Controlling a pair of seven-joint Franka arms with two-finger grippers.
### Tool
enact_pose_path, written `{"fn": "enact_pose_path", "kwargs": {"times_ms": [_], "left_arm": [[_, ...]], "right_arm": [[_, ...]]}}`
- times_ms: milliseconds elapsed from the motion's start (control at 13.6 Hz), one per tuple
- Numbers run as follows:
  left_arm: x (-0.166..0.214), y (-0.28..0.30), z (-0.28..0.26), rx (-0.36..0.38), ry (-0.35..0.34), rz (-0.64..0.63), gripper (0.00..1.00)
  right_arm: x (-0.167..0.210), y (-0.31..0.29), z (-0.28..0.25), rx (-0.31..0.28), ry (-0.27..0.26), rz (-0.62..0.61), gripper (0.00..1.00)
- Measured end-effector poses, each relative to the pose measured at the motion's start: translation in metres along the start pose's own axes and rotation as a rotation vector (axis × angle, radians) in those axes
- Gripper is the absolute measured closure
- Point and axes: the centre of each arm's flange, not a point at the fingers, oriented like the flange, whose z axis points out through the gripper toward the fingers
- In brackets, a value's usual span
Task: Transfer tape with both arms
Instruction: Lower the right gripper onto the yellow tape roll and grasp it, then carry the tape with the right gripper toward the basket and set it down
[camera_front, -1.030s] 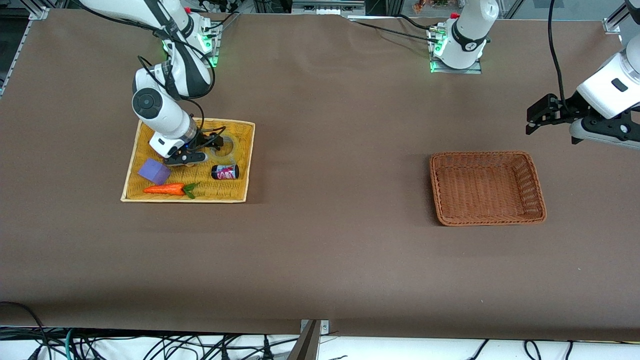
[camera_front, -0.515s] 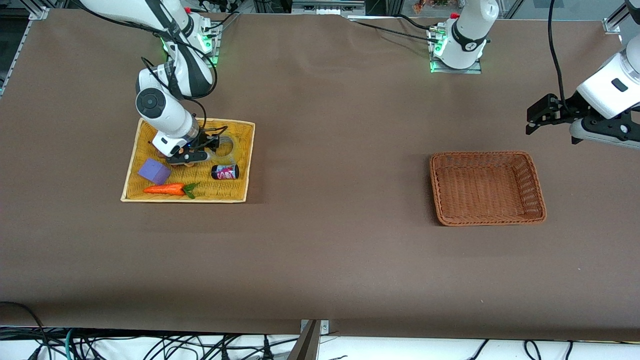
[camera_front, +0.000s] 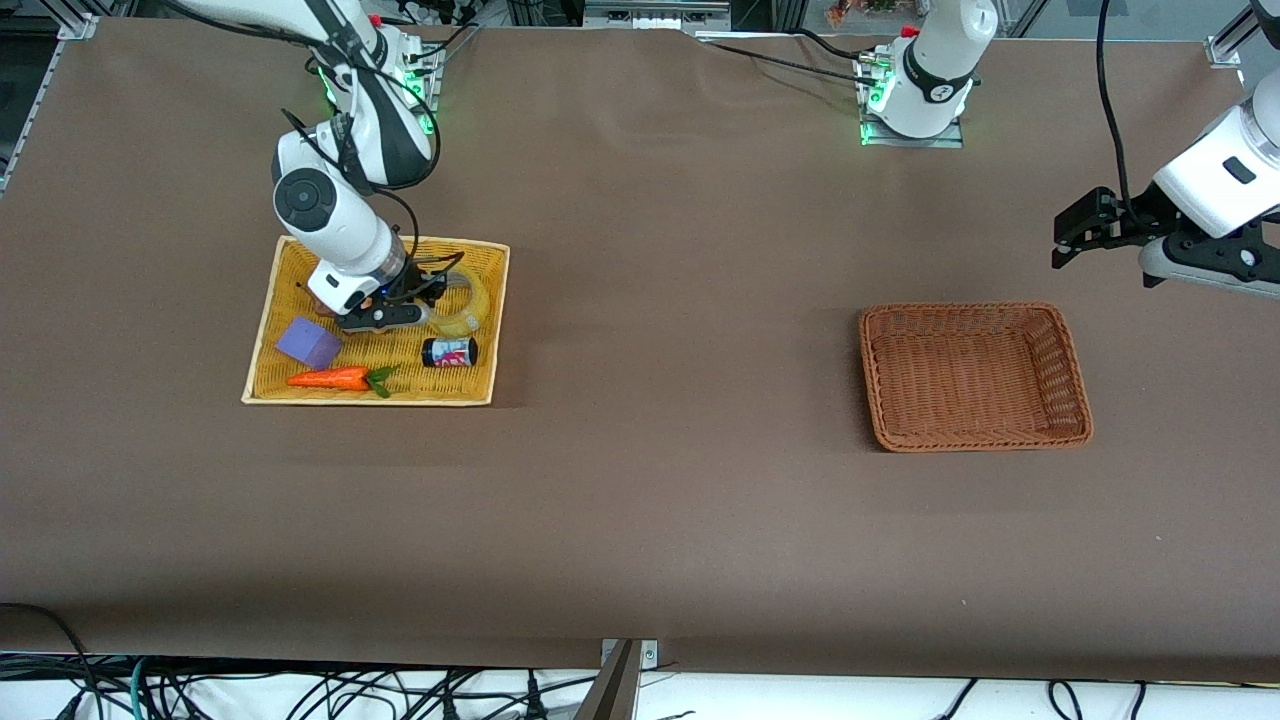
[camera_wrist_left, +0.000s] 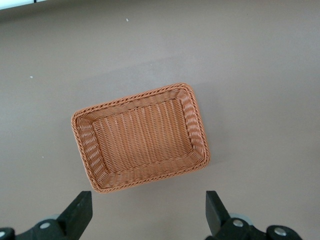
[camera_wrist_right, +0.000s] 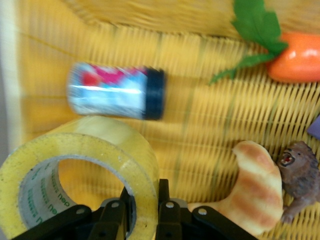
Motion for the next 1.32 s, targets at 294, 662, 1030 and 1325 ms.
{"fn": "enact_pose_path", "kwargs": {"times_ms": [294,662,1030,1325], "left_arm": [[0.000,0.000,0.000,0.000,0.000,0.000,0.00],[0.000,0.000,0.000,0.000,0.000,0.001,0.00],[-0.001,-0.003,0.000,0.000,-0.001,-0.006,0.00],[0.000,0.000,0.000,-0.001,-0.002,-0.001,0.00]], "right_arm": [[0.020,-0.069,-0.091,-0.003,-0.014,-0.014,0.79],[0.009,-0.210,-0.104,0.048,-0.013,0.071,0.79],[-0.012,-0.342,-0.026,0.030,-0.014,0.161,0.79],[-0.021,-0.414,0.030,0.034,0.021,0.278,0.79]]}}
